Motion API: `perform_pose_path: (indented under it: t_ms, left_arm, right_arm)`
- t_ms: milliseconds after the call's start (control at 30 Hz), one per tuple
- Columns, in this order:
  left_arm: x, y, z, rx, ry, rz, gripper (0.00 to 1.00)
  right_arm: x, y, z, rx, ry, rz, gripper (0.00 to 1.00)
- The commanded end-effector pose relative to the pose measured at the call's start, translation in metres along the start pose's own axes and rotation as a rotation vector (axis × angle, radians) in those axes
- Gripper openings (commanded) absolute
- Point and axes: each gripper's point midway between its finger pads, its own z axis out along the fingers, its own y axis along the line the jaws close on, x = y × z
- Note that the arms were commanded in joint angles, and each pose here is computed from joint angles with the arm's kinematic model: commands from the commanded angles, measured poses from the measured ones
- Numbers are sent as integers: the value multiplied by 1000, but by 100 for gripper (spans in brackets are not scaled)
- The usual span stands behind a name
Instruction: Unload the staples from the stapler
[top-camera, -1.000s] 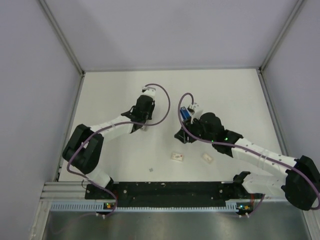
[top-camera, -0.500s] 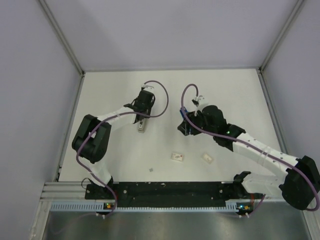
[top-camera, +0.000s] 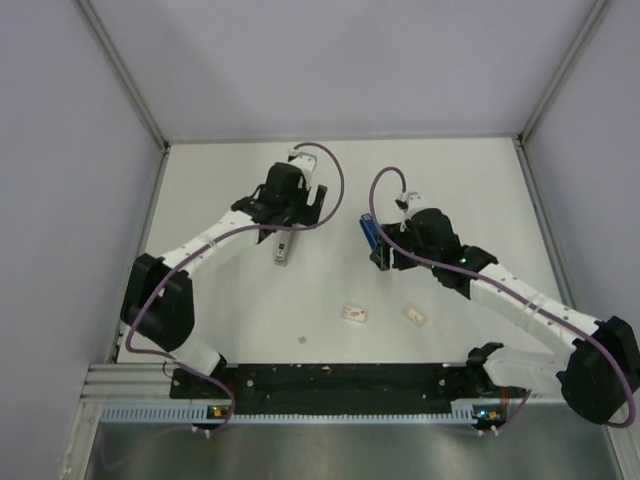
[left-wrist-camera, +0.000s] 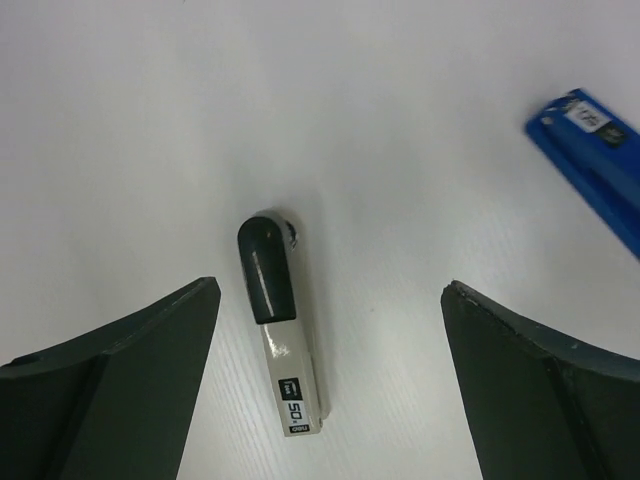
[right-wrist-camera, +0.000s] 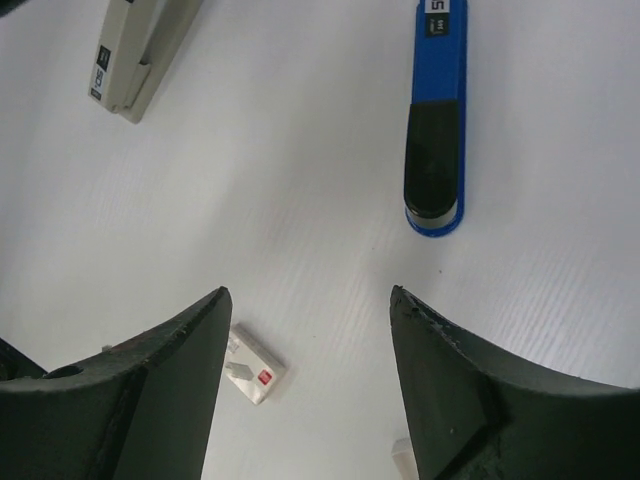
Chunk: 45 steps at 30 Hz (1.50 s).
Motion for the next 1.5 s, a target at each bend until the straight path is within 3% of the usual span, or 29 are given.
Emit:
perform_pose_path:
  t_ms: [0,167,367,533,733,867,1467]
  left_arm:
    - [-57,-51,-36,277,-204,182,98]
    - [-57,-89,-37,497,-239,370,98]
    - [-55,-132,-44,767,-367,580,97]
    - [-51,-165,-43,884,-478,760,98]
    - [-29,-199,-32,1050,-483,896,98]
    - [-15,-207,-27,1094,-559,1027,98]
    - [11,-223,20,1232,-292,1206,98]
  right_arm:
    - [-36,-5,-33,20,-97,-8,65]
    - [-40,3,-75,-32,-131,-38,69]
    - [-32,25,-114,-148,-108,-43,70]
    - [-28,31,-133,-183,-121,-43,71]
    - [-22,39,-143,-240,-112,-41,71]
    - [-19,40,-152,-251,-123,-47,71]
    - [-8,45,-158,-301,-115,-66,72]
